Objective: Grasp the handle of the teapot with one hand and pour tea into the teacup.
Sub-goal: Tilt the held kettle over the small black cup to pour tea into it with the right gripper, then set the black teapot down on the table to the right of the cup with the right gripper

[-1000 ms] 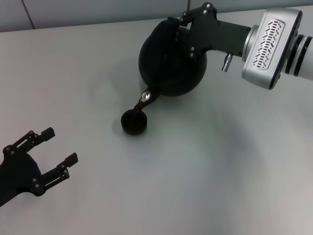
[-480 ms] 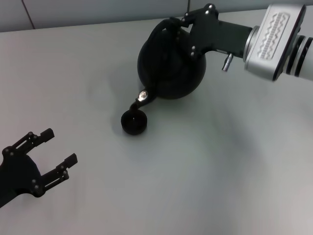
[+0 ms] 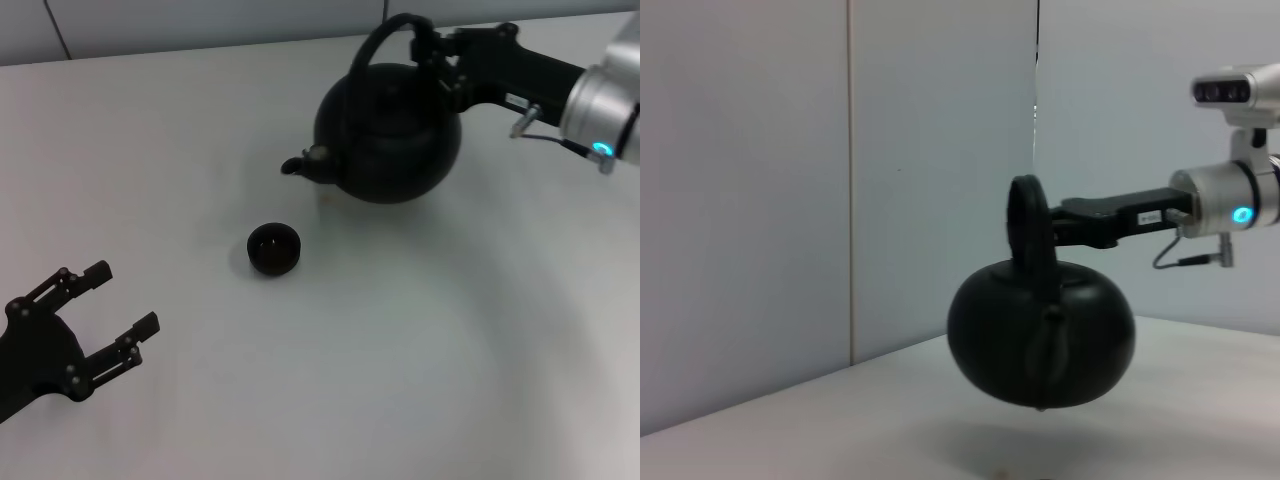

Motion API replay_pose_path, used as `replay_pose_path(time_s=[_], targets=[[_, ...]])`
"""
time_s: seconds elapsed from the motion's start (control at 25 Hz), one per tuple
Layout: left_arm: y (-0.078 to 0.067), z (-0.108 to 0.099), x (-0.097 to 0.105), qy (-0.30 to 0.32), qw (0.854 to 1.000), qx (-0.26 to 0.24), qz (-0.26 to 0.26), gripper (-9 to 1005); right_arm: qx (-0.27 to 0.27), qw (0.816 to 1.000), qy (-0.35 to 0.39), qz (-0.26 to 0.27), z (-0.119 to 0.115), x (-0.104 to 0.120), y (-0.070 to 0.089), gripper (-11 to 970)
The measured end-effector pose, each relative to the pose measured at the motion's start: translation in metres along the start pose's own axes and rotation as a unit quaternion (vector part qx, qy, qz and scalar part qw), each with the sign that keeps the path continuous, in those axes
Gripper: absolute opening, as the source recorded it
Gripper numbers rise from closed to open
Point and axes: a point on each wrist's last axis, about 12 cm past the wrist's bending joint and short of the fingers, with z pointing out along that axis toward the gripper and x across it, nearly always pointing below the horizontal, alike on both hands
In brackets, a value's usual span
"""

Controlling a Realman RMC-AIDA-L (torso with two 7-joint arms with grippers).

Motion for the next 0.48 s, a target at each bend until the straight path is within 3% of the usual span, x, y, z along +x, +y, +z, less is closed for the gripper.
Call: replay_pose_path(time_s=[0.2,0.48], targets=[[0.001,0.002,-0.001,-0.001,1.0,0.002,0.002,793,0.043,0.997,-0.016,0.057,-0.026,0.015,-0.003,79],[0.002,0.003,-0.002,-0.002,1.0,0.003,0.003,793,0.076,0.993,-0.01,0.087,-0.048,0.034,-0.001,79]])
